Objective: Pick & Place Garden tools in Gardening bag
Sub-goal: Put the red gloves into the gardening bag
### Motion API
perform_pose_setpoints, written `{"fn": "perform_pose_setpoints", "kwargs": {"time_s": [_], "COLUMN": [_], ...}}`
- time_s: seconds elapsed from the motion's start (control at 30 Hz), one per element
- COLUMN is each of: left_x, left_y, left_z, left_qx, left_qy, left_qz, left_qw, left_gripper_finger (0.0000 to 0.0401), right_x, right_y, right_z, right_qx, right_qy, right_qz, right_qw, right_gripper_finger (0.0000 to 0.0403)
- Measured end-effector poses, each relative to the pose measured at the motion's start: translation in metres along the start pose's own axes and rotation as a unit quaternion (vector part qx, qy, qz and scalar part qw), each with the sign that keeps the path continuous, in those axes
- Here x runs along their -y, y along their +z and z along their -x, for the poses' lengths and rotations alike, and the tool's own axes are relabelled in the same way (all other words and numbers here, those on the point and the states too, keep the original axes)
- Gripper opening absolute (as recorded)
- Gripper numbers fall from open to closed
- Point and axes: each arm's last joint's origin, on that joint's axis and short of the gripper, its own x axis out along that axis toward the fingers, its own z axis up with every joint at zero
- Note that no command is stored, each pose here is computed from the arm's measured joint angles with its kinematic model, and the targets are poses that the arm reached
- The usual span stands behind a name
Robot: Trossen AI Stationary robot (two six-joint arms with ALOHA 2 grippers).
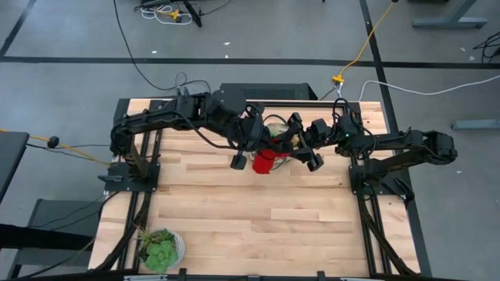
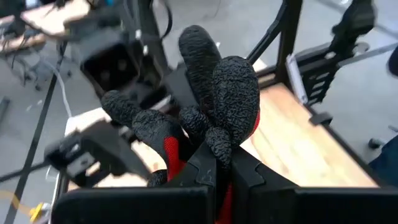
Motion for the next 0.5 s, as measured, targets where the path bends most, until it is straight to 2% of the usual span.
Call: {"fn": "perform_pose_setpoints", "kwargs": {"time_s": [0.23,0.5], "left_x": [-0.004,-0.009], "left_y": [0.003,-0.004], "left_z": [-0.005,-0.017], "left_qx": [0.031,0.019], "left_qy": [-0.021,-0.026], "left_qz": [-0.003,0.004], "left_qw": [0.999,0.999], "left_gripper_finger": [0.0011,0.0012], "right_x": [0.000,-0.001], "right_y": [0.000,0.000], "right_z": [0.000,0.000], "right_qx": [0.000,-0.003], "right_qy": [0.001,0.019], "right_qz": [0.000,0.001], "right_qw": [1.000,1.000], "right_gripper_finger": [0.0249,0.0249]}}
